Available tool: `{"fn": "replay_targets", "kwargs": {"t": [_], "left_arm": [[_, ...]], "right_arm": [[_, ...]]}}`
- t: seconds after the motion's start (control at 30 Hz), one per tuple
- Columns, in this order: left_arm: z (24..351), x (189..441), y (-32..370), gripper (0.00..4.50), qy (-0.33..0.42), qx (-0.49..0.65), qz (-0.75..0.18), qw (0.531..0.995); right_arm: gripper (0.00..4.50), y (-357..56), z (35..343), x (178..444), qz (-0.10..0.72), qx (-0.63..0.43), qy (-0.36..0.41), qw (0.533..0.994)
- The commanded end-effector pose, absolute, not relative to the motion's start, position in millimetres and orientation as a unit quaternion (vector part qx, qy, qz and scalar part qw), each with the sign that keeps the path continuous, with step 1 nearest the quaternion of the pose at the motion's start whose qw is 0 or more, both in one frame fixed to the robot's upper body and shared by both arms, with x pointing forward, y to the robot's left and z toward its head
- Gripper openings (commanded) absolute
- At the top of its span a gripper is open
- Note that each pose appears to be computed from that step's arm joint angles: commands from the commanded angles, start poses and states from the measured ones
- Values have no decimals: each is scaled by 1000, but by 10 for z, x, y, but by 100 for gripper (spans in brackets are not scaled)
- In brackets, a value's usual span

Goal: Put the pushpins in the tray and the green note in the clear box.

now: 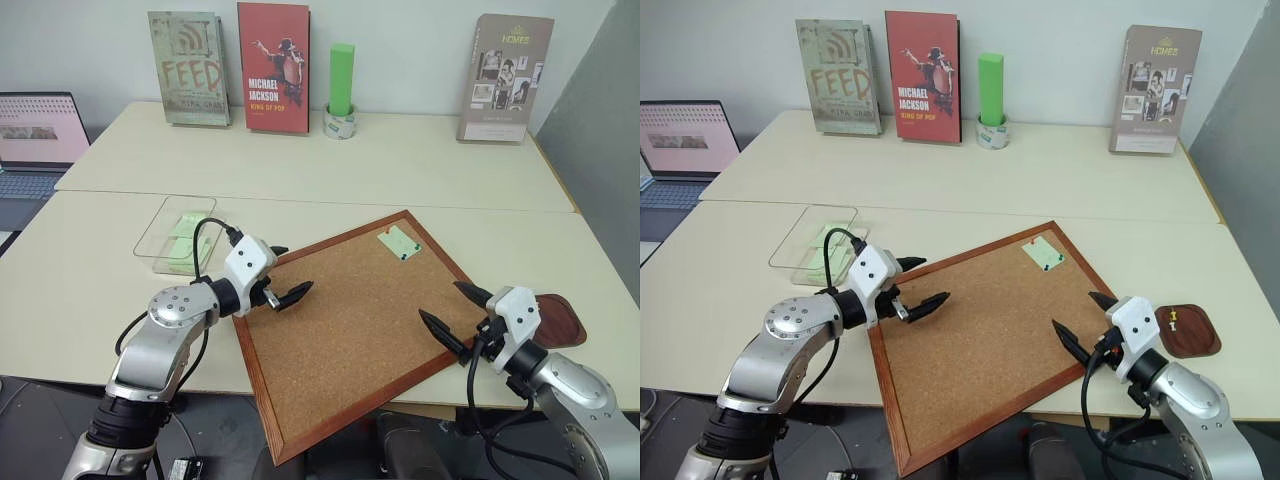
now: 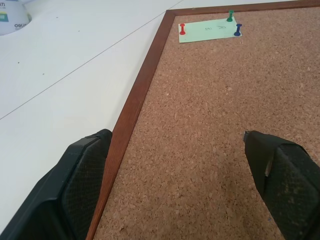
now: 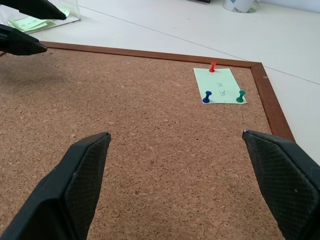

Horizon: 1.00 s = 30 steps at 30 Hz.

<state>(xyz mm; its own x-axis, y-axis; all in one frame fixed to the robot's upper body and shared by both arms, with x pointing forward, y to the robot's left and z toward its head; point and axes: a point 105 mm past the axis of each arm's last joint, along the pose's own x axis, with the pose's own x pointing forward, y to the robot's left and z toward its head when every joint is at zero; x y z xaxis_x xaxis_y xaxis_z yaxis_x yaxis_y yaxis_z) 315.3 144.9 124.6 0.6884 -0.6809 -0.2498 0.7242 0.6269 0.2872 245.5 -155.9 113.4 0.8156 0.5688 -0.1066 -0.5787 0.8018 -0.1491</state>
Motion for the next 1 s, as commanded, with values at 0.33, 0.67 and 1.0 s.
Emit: {"fn": "replay_targets", "kwargs": {"t": [0.33,0.67,1.0], "left_arm": [[1356,3145,1419,447,40,188,-396,898],[1365,3131,1324,447,39,170,-413,894],[1350,3096,1182,412,25,161,-435,885]], "right_arm": [[450,-1499,1252,2471,314,-95,9,945],[450,-1445,1294,2453,323,-92,6,942],[450,-1391,1304,2338,343,-90,22,935]]}}
